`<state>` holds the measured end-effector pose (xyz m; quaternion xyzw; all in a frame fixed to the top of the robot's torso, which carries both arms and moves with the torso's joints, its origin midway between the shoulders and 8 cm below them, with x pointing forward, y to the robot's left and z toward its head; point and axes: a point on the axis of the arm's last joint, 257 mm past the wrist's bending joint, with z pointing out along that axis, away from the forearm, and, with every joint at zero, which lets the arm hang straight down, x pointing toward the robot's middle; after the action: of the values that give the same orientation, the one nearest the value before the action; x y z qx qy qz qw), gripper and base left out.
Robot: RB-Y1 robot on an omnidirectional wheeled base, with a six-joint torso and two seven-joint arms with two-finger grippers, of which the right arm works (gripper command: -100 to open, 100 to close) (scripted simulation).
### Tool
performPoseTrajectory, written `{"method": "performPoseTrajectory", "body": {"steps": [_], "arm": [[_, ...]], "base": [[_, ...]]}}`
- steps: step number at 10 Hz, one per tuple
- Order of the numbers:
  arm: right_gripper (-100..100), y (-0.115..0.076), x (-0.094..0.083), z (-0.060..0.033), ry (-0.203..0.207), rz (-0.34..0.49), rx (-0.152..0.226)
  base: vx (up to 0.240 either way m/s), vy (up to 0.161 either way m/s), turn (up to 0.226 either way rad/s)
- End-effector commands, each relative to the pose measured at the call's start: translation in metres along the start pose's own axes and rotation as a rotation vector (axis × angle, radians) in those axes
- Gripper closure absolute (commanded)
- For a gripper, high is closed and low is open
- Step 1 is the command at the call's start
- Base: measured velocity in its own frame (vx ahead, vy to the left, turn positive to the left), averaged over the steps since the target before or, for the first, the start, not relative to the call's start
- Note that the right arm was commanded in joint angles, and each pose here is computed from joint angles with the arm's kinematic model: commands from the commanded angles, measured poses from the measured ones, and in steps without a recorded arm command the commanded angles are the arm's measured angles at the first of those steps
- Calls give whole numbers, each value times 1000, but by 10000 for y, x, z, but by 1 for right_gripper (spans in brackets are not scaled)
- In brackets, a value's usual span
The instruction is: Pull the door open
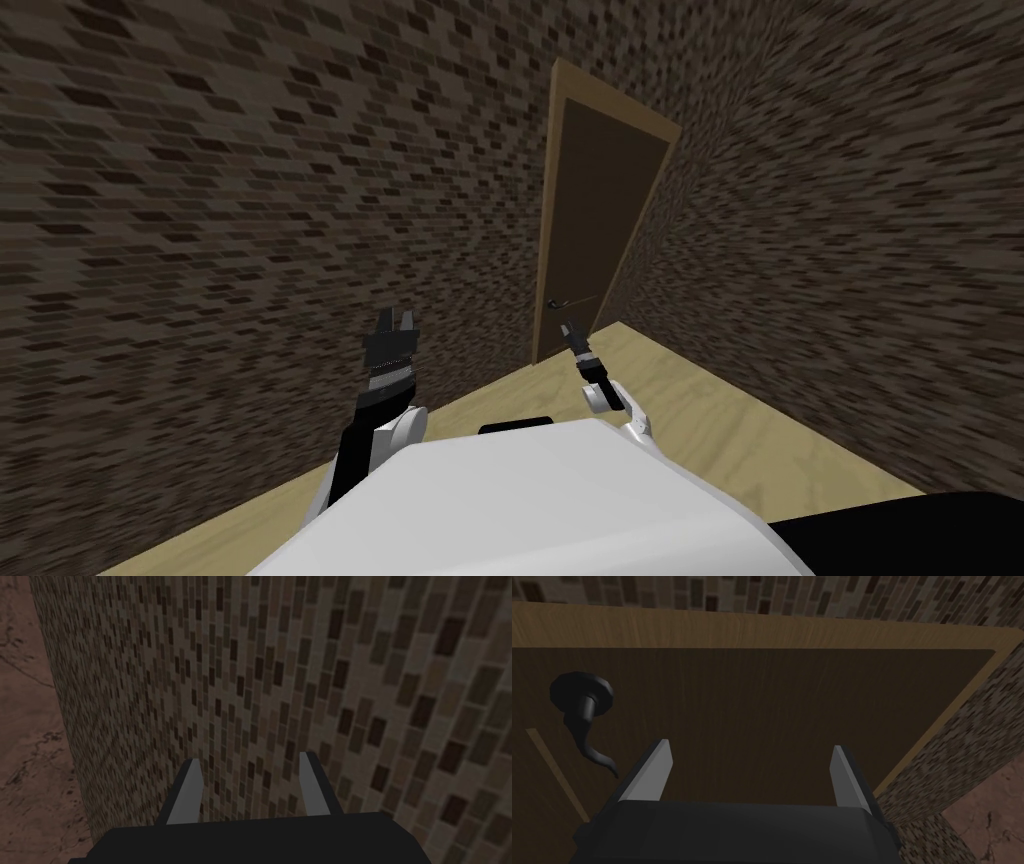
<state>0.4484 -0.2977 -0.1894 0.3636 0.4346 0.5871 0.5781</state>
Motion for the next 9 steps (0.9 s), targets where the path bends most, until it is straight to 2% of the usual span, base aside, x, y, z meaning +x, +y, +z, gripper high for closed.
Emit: {"method": "performPoseTrajectory", "body": {"steps": [1,2,6,9], "arm": [[-100,-106,-9,-36,0,2,23],[-100,-221,-48,-61,2,2,44],[-100,-468,-144,-133,3,2,94],[-100,-782,-304,-246,0,-1,160]], "base": [[40,-81,74],[29,-84,111],[30,-82,100],[30,-102,162]]}}
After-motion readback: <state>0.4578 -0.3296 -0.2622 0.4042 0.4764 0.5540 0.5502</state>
